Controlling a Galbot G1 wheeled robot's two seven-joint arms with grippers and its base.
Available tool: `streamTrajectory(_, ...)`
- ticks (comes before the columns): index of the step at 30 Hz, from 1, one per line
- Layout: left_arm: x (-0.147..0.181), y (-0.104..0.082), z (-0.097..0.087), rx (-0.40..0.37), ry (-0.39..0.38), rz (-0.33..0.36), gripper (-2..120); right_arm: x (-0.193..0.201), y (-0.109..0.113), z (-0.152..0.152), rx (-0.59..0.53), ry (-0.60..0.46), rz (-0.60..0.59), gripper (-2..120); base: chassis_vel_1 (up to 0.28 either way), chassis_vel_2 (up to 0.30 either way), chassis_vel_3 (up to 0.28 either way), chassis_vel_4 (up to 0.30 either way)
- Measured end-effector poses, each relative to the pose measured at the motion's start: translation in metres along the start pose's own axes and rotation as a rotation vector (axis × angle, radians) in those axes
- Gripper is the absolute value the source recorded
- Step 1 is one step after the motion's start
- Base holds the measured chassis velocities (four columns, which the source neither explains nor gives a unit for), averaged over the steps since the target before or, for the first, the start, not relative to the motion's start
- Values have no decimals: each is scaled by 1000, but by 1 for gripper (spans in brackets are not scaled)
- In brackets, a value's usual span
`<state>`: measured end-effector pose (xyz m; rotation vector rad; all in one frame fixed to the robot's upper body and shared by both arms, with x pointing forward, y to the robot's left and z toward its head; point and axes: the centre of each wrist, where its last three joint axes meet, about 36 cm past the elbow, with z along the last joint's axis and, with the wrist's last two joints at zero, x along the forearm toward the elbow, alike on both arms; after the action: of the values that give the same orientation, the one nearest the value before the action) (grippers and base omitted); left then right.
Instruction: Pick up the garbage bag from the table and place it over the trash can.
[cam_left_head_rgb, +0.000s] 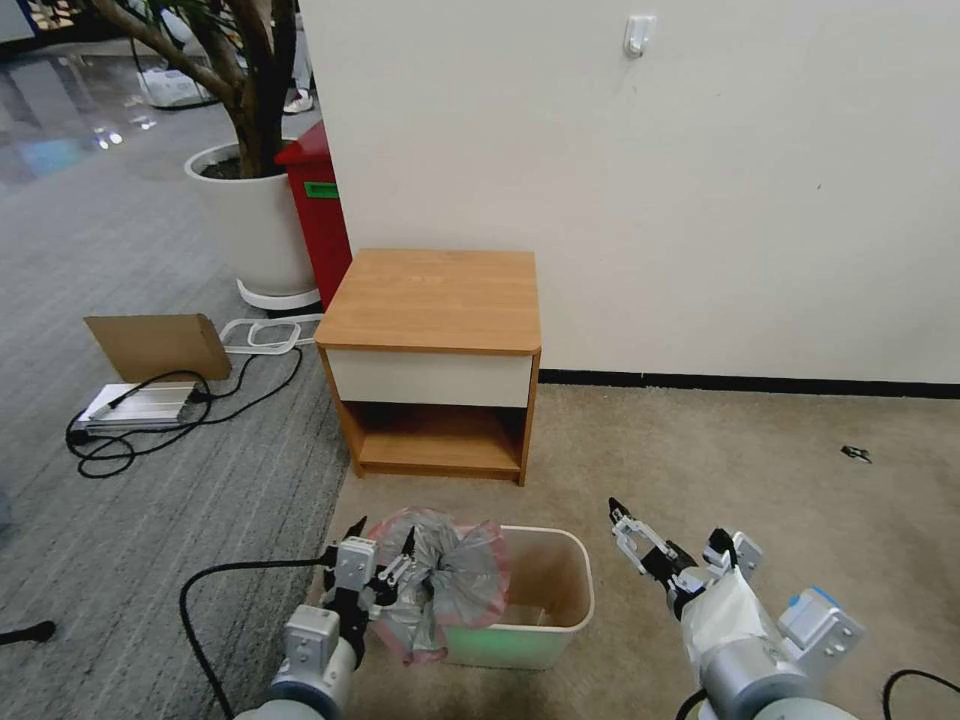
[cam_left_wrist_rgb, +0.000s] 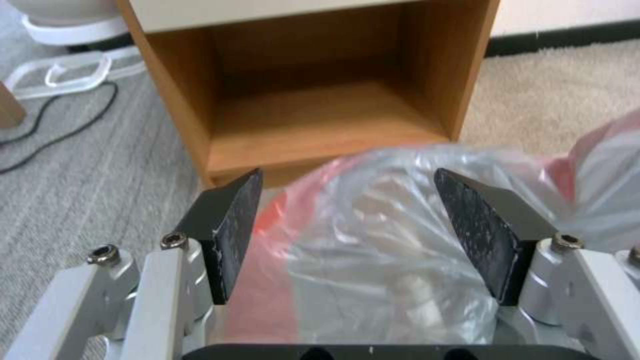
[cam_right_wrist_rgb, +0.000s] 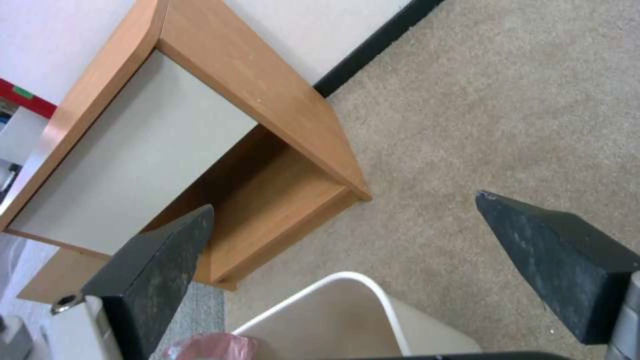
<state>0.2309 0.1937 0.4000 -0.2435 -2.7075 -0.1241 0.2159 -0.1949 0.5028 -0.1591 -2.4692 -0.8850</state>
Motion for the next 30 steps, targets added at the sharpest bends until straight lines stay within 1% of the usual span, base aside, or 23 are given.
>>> streamTrajectory(3,-3,-2,4,0,15,-5,68,0,0,-1,2,-3,1,100,0,0,0,0)
streamTrajectory(9,-11,-12,15,-3,50,9,66,-2,-2,1,3,-1,4,100,0,0,0,0)
streamTrajectory(18,-13,-22,19,1,77,13,58,-3,-3,2,-2,0,11,100,0,0,0,0)
streamTrajectory(30,-19,-24,22,1,115,-2,51,-4,-3,3,-11,-6,17,100,0,0,0,0)
